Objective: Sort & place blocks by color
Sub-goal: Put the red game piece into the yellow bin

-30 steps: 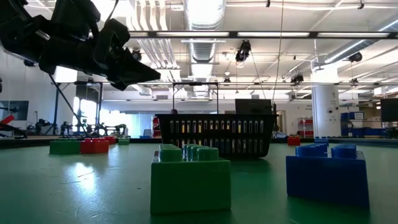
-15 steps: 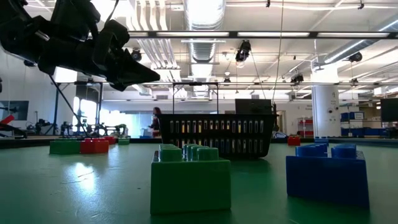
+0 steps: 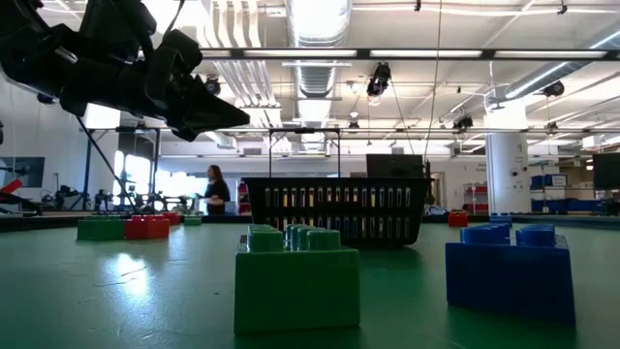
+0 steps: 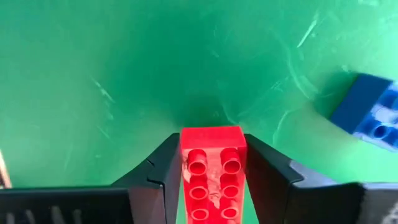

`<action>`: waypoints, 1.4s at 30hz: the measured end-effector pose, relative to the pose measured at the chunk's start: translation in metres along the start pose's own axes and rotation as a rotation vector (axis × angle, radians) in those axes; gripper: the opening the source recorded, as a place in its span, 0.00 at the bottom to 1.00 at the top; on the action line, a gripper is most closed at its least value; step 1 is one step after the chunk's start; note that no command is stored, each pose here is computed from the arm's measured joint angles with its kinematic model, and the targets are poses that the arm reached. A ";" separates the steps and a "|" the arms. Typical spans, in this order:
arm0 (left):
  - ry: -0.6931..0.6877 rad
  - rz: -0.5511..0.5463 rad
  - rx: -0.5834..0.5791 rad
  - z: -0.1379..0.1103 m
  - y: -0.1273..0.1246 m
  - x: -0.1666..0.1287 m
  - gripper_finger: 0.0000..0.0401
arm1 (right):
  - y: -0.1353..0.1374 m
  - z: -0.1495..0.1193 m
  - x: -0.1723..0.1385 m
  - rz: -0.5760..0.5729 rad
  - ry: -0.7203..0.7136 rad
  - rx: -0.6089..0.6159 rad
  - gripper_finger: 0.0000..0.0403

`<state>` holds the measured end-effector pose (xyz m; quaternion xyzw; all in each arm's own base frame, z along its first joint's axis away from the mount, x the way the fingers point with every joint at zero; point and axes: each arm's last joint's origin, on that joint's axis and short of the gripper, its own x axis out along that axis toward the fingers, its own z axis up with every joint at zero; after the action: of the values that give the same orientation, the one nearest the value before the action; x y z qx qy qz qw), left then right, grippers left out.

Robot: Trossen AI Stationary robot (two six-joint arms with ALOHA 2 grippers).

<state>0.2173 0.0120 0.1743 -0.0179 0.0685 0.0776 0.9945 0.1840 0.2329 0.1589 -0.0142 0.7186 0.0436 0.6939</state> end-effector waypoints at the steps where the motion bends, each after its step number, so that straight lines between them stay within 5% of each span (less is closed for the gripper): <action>1: -0.001 0.000 0.000 0.000 0.000 0.000 0.00 | -0.002 0.001 -0.003 0.007 -0.007 0.011 0.32; 6: -0.004 0.000 -0.005 0.001 0.000 0.000 0.00 | -0.018 0.012 -0.023 0.036 -0.096 0.088 0.32; 12: -0.007 -0.001 -0.005 0.001 0.000 0.000 0.00 | -0.058 0.044 -0.056 -0.072 -0.354 0.155 0.32; 19: -0.021 -0.001 -0.007 0.004 0.000 0.001 0.00 | -0.135 0.096 -0.090 -0.128 -0.569 0.312 0.32; 29: -0.020 -0.001 -0.007 0.002 0.000 0.001 0.00 | -0.250 0.153 -0.126 -0.237 -0.705 0.297 0.32; 35: -0.026 -0.002 -0.008 0.004 -0.001 0.002 0.00 | -0.301 0.181 -0.115 -0.224 -0.674 0.187 0.33; 42: -0.020 -0.002 -0.009 0.002 0.000 0.001 0.00 | -0.342 0.196 -0.063 -0.176 -0.544 0.171 0.33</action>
<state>0.2188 0.0118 0.1765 -0.0216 0.0582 0.0771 0.9951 0.4089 -0.0938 0.2006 -0.0057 0.5035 -0.0755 0.8607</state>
